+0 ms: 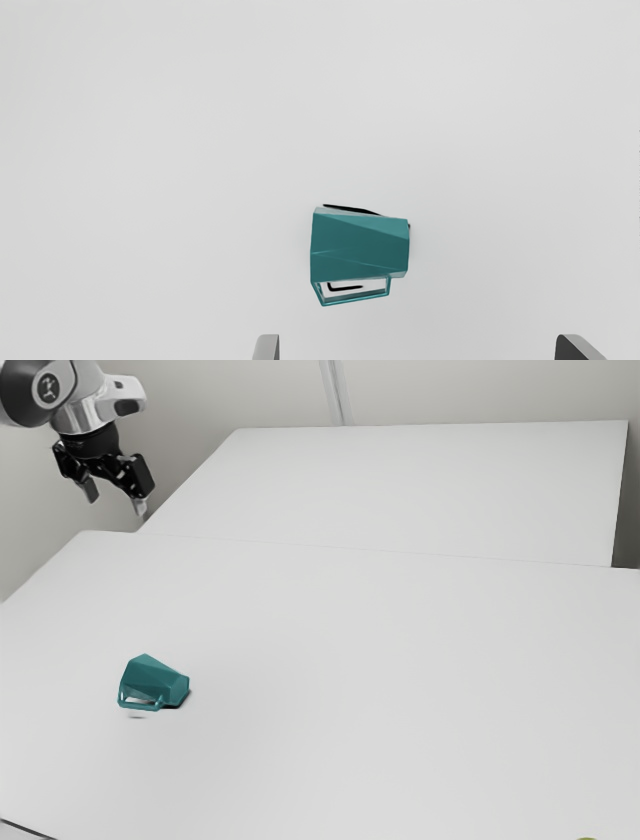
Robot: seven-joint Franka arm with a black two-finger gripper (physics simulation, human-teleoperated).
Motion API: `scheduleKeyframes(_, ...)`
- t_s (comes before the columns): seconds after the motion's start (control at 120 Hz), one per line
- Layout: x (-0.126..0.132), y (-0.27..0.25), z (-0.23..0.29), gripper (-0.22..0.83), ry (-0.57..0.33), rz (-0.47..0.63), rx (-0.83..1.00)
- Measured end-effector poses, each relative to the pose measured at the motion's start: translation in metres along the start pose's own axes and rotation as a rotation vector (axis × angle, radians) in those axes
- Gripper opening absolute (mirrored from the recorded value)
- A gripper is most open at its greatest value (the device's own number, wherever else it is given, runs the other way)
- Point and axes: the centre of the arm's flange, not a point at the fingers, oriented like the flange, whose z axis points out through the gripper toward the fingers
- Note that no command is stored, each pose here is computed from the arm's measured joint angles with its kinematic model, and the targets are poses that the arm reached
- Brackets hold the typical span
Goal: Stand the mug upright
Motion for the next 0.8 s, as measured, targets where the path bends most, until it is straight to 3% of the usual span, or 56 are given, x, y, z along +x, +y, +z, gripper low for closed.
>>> scheduleKeyframes(0.325, 0.005, -0.014, 0.015, 0.61, 0.027, -0.015, -0.026)
scheduleKeyframes(0.542, -0.036, -0.104, 0.126, 0.62, -0.137, -0.292, -0.289)
scheduleKeyframes(0.8, -0.048, -0.161, 0.264, 0.62, -0.317, -0.527, -0.554)
